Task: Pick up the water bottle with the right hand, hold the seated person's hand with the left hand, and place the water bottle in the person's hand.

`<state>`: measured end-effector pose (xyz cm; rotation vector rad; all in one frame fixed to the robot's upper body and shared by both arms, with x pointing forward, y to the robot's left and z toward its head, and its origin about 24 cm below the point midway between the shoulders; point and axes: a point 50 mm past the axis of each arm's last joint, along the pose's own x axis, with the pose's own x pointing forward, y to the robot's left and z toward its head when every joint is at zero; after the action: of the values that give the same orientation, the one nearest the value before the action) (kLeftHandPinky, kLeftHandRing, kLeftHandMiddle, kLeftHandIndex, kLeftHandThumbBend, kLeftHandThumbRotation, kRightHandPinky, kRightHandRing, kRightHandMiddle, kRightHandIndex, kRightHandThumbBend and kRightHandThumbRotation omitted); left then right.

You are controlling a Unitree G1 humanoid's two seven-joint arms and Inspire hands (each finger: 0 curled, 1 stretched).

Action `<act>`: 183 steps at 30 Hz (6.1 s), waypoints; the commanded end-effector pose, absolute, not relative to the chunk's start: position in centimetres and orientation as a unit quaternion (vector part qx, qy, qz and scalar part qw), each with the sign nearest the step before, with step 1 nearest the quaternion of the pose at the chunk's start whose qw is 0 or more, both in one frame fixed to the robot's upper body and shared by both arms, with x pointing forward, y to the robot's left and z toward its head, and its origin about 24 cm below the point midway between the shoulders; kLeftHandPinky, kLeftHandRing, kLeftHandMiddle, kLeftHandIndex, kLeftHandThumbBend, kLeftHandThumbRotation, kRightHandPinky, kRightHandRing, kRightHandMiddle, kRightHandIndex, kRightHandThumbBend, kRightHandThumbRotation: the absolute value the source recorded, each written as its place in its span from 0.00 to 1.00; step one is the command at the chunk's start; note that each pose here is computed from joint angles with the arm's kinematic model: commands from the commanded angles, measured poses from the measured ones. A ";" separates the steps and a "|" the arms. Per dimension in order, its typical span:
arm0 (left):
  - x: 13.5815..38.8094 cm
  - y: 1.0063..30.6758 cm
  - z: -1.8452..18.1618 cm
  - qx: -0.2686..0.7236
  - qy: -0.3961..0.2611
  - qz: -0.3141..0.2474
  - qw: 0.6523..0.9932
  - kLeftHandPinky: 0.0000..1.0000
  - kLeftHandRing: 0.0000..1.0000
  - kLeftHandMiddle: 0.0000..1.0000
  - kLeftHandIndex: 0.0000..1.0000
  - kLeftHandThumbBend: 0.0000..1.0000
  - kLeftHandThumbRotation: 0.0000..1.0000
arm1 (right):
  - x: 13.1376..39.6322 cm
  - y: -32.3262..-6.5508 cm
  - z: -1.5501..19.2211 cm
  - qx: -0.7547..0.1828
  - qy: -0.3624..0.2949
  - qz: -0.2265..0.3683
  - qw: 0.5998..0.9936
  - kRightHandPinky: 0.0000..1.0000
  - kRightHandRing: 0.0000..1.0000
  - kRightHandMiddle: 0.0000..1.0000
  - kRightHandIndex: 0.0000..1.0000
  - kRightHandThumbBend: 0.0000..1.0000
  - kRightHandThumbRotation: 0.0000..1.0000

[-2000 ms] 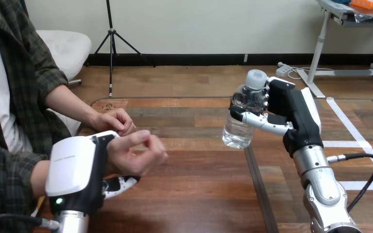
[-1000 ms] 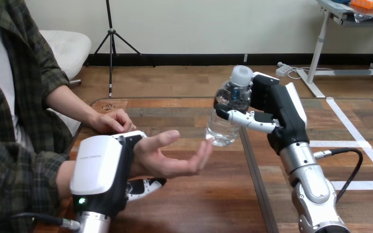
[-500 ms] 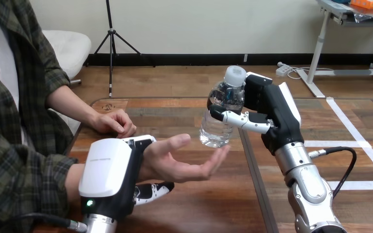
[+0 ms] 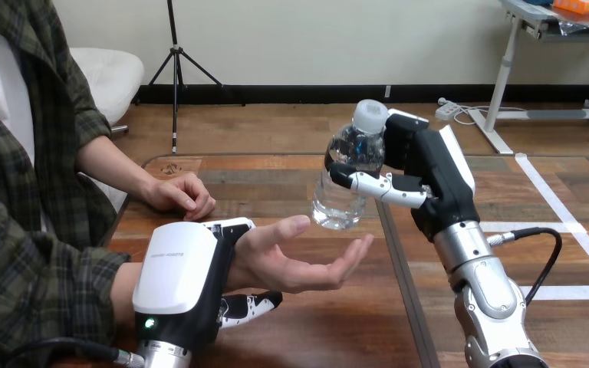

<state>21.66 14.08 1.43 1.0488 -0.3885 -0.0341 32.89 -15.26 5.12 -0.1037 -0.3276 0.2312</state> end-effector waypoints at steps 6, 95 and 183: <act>22.1 12.6 2.6 0.473 -0.226 -0.025 0.851 0.30 0.34 0.39 0.41 0.92 0.00 | 33.3 -14.3 8.2 -0.048 -0.243 0.120 0.961 0.35 0.39 0.47 0.48 0.72 0.00; 23.4 10.1 4.6 0.424 -0.262 -0.017 0.867 0.28 0.32 0.37 0.39 0.91 0.00 | 28.9 -14.5 7.8 -0.053 -0.273 0.181 0.943 0.34 0.38 0.44 0.46 0.71 0.00; 23.4 9.1 4.9 0.442 -0.267 -0.034 0.856 0.31 0.38 0.44 0.45 0.92 0.00 | 28.7 -14.4 8.1 -0.052 -0.269 0.192 0.943 0.60 0.68 0.75 0.74 0.77 0.00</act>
<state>22.73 11.30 2.51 0.9549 -0.4252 -0.0261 28.02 -14.27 6.07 -0.0779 -0.4600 0.3881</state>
